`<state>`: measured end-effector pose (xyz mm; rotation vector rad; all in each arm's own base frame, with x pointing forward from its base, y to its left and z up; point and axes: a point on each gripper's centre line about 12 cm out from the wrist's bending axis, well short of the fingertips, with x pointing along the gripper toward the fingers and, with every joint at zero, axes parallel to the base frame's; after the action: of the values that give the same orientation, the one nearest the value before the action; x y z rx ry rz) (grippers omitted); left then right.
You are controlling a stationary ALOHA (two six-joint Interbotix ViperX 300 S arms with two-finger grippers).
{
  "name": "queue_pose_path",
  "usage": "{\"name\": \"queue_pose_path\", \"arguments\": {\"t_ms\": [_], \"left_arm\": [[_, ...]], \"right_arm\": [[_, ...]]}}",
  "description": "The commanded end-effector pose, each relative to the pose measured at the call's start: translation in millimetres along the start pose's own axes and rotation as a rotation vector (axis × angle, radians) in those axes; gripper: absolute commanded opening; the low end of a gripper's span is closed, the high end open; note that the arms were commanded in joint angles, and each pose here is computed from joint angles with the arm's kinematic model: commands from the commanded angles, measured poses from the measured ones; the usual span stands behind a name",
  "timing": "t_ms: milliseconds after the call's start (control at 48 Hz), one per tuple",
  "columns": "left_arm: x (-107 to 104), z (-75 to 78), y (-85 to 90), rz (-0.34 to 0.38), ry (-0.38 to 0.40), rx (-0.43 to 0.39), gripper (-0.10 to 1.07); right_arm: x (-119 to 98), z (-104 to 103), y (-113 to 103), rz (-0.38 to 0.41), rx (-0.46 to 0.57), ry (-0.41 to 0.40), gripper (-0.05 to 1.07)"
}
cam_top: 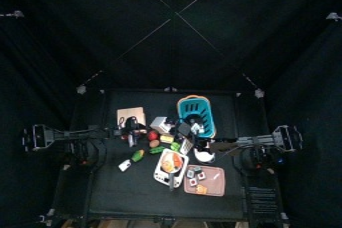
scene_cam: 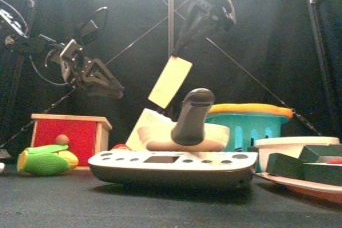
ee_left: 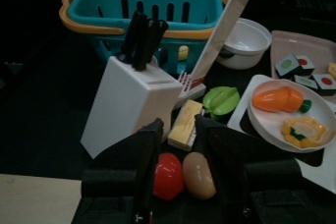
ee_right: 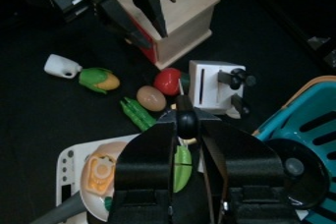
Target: Grab cleaver with both hands
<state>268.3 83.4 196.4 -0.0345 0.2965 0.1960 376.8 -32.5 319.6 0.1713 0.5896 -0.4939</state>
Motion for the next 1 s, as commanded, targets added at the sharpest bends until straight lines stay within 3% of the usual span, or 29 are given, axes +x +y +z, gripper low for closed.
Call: {"name": "queue_pose_path", "arguments": {"t_ms": [0, 167, 271, 438, 583, 771, 979], "left_arm": [[-1, 13.2, -2.9, -0.022, -0.06, 0.041, 0.75], [-12, 28.9, -13.8, -0.088, -0.191, 0.157, 0.75], [-17, 32.3, -24.4, -0.139, -0.26, 0.181, 0.75], [-19, 25.0, -51.8, -0.249, -0.283, 0.178, 0.75], [-14, 24.7, -71.8, -0.312, -0.277, 0.153, 0.75], [1, 20.1, -84.2, -0.326, -0.247, 0.091, 0.75], [20, 13.0, -104.2, -0.363, -0.21, 0.102, 0.76]], "right_arm": [[-16, 3, -1, 0.039, 0.008, -0.04, 0.5], [-33, -17, 1, 0.127, -0.017, -0.067, 0.5], [-44, -26, -1, 0.202, -0.023, -0.108, 0.5], [-60, -45, 2, 0.384, -0.038, -0.2, 0.5], [-57, -60, 2, 0.512, -0.028, -0.252, 0.5], [-52, -64, -6, 0.558, -0.008, -0.29, 0.5], [-49, -64, -11, 0.543, -0.002, -0.293, 0.5]]}}
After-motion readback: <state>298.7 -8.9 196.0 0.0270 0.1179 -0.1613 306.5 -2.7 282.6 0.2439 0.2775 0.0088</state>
